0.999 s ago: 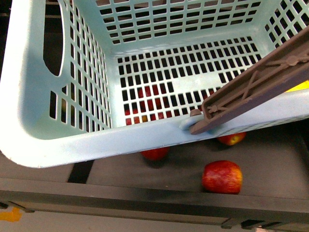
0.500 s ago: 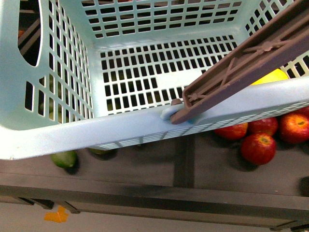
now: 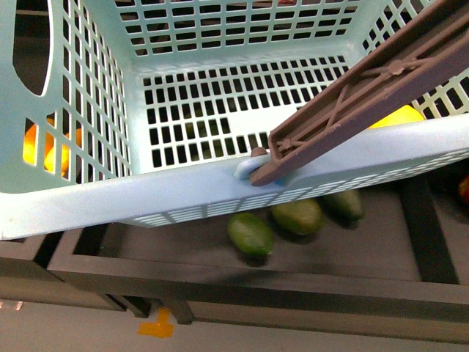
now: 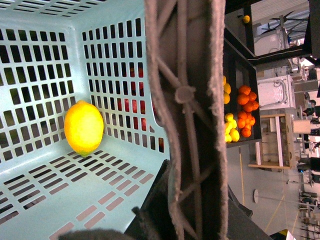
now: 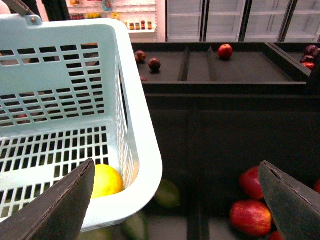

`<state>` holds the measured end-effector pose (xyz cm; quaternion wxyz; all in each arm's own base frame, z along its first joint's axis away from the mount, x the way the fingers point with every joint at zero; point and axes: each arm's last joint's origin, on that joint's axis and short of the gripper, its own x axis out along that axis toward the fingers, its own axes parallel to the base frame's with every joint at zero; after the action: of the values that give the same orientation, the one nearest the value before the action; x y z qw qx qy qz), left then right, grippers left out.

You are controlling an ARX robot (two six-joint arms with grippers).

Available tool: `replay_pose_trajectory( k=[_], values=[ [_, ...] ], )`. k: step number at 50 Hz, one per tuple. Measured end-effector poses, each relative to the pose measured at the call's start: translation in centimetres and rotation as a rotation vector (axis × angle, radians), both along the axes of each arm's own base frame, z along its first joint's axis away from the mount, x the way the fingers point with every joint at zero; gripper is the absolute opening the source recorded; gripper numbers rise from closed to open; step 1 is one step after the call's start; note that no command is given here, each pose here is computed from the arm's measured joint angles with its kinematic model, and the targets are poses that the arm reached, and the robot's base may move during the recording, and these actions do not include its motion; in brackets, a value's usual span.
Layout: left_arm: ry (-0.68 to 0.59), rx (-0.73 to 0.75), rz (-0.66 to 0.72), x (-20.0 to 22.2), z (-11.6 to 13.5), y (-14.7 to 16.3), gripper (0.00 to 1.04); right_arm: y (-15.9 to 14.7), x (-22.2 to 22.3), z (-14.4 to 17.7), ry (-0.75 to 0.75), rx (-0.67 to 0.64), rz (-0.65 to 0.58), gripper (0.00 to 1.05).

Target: Pick lemon and mango into basket

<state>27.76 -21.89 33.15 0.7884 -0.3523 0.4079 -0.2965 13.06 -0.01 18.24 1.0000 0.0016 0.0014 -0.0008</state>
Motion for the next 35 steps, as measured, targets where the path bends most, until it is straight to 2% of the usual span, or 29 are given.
replay_pose_trajectory(
  k=[35],
  values=[
    [0.001, -0.002, -0.001, -0.02, 0.03, 0.01, 0.06, 0.00, 0.00, 0.00, 0.000, 0.000, 0.002, 0.96]
  ],
)
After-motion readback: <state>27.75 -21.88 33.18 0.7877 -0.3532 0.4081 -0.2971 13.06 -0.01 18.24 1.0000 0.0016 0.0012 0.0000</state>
